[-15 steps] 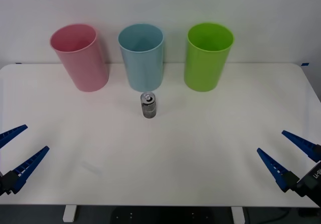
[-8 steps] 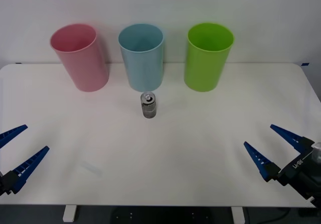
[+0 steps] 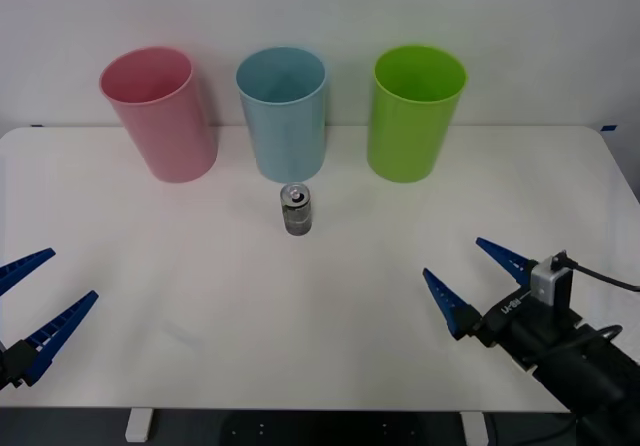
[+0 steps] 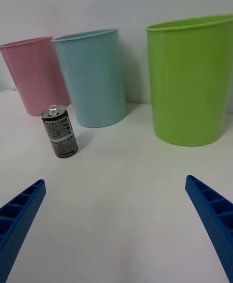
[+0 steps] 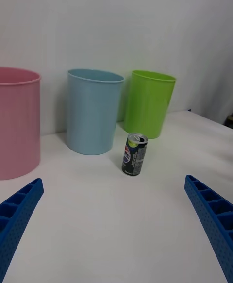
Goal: Grasp the object on the table and drop it into the matching bin: aluminum can to the light blue bin, PET bottle to the pink bin.
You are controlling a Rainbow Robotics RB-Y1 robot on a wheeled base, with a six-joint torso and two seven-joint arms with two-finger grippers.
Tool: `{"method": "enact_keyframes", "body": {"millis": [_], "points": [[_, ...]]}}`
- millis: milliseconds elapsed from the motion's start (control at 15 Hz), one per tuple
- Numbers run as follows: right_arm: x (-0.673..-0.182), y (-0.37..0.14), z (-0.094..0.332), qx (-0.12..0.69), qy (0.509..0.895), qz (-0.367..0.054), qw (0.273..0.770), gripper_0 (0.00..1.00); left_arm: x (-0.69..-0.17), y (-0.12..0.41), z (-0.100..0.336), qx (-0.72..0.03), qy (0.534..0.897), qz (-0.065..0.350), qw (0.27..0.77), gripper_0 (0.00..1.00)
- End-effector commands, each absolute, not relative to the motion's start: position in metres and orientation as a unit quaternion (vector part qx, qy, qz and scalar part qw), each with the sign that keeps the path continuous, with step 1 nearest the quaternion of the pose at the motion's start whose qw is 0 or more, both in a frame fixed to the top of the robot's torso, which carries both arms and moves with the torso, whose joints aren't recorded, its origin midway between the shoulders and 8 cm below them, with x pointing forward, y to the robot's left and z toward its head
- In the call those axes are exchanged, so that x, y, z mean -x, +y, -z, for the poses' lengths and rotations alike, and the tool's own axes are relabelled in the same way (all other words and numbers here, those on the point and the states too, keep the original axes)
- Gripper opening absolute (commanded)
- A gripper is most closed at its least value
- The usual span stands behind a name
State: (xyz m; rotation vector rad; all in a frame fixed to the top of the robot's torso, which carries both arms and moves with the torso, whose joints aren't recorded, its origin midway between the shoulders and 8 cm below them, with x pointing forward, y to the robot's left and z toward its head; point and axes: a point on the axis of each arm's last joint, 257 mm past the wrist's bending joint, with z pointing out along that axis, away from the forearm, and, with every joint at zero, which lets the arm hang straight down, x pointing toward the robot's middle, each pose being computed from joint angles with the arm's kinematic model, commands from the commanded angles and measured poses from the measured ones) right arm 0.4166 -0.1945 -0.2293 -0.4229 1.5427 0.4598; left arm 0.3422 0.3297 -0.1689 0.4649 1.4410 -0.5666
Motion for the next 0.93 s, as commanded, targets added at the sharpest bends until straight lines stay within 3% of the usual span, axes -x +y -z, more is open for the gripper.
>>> {"method": "enact_keyframes", "body": {"millis": [67,400,933], "points": [[-0.430,-0.176,0.233,0.176,0.690,-0.189,0.677,1.00,-0.342,0.330,0.169,-0.208,0.645,0.253,0.691,1.00],[-0.443,-0.135,0.236,0.174,0.692,-0.182,0.677,1.00,-0.342,0.330,0.169,-0.208,0.645,0.253,0.691,1.00],[-0.432,-0.072,0.242,0.222,0.685,-0.203,0.663,1.00,-0.342,0.330,0.169,-0.208,0.645,0.253,0.691,1.00]]}}
